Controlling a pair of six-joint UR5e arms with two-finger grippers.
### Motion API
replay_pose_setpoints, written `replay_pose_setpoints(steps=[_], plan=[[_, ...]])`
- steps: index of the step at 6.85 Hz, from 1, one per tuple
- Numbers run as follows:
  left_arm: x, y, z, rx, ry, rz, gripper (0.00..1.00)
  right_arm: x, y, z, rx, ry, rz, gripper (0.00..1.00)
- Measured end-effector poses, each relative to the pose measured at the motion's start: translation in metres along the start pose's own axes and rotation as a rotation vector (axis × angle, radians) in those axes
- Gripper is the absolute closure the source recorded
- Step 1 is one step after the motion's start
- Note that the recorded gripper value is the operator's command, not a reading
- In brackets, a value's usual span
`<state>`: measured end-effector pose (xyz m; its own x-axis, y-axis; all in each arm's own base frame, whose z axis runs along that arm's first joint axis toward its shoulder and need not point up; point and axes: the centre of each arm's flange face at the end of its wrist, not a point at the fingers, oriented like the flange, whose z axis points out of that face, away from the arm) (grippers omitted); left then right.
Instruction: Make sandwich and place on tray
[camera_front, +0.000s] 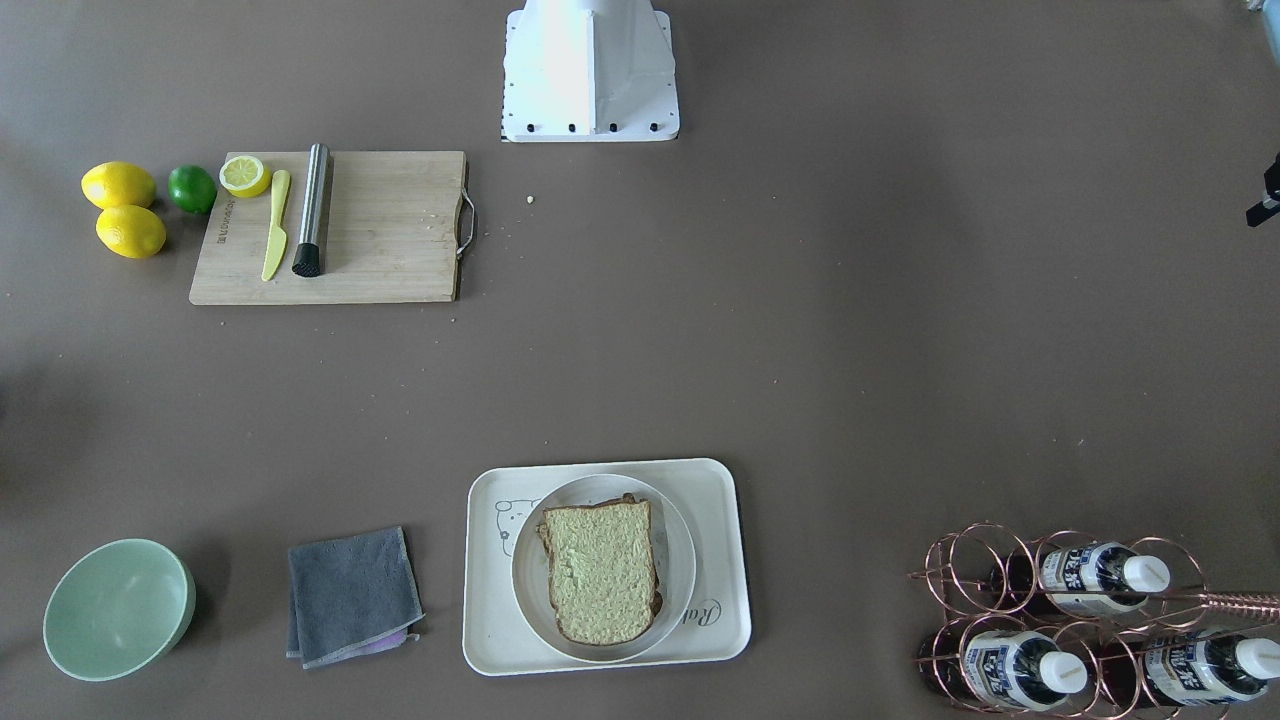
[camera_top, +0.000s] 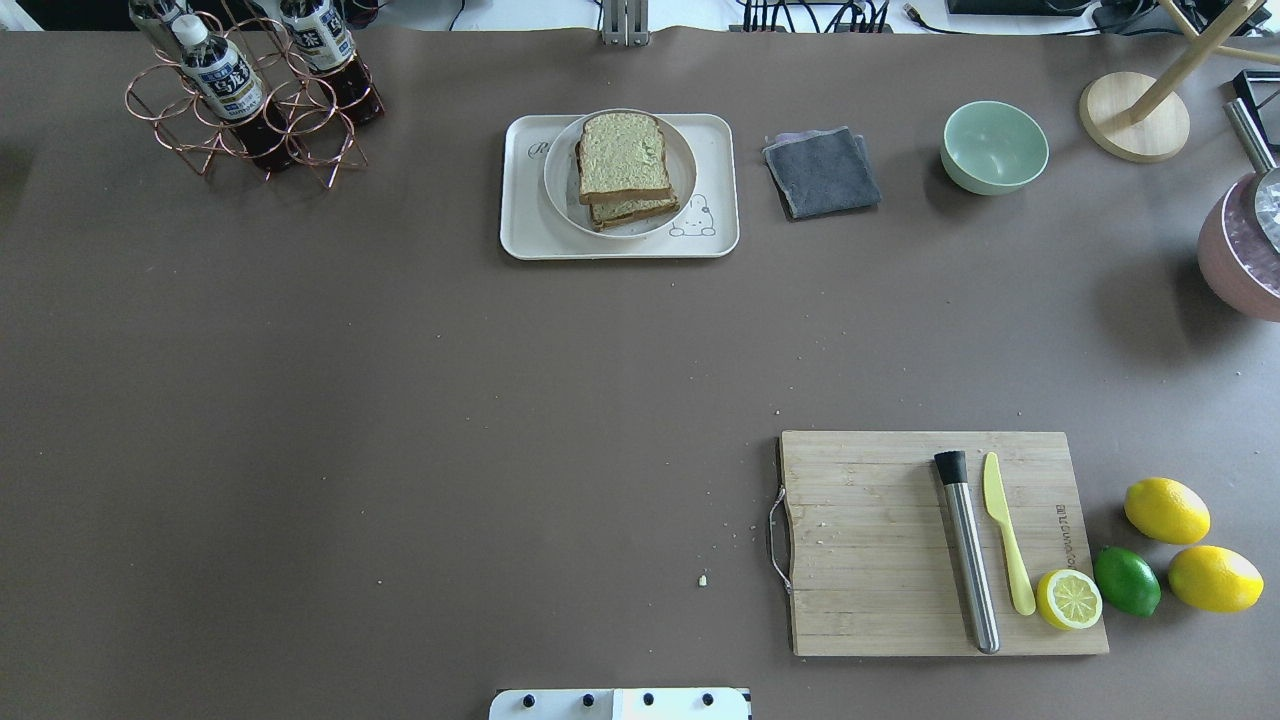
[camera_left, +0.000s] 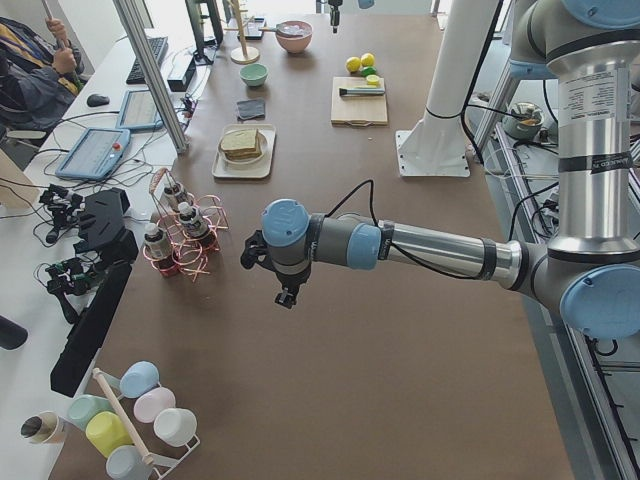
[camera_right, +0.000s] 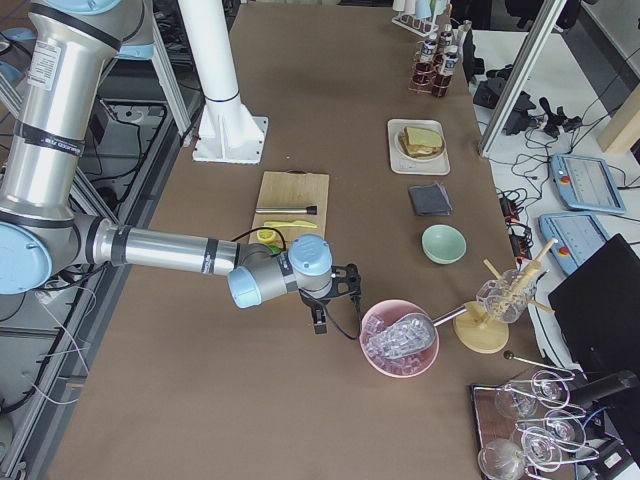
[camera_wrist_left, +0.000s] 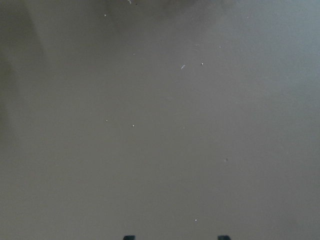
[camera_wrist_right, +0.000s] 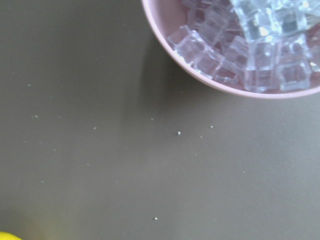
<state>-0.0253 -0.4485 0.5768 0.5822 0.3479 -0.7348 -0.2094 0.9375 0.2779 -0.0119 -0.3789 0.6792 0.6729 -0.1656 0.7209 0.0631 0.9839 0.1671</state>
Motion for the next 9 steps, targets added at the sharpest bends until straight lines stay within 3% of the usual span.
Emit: replay_pose_setpoints(steps=[3,4,8,9], plan=[[-0.017,0.019,0.002,-0.048,-0.048,-0.019,0.36,0.044,0.000,-0.025,-0.022,0.023,0.015,0.00],[-0.019,0.021,0.003,-0.053,-0.056,-0.019,0.29,0.045,-0.013,-0.033,-0.036,0.025,0.017,0.00],[-0.038,0.051,0.001,-0.052,-0.054,-0.012,0.28,0.033,-0.054,-0.056,-0.066,0.035,0.007,0.00],[-0.047,0.061,0.000,-0.052,-0.053,-0.015,0.12,0.026,-0.062,-0.061,-0.072,0.038,0.008,0.00]])
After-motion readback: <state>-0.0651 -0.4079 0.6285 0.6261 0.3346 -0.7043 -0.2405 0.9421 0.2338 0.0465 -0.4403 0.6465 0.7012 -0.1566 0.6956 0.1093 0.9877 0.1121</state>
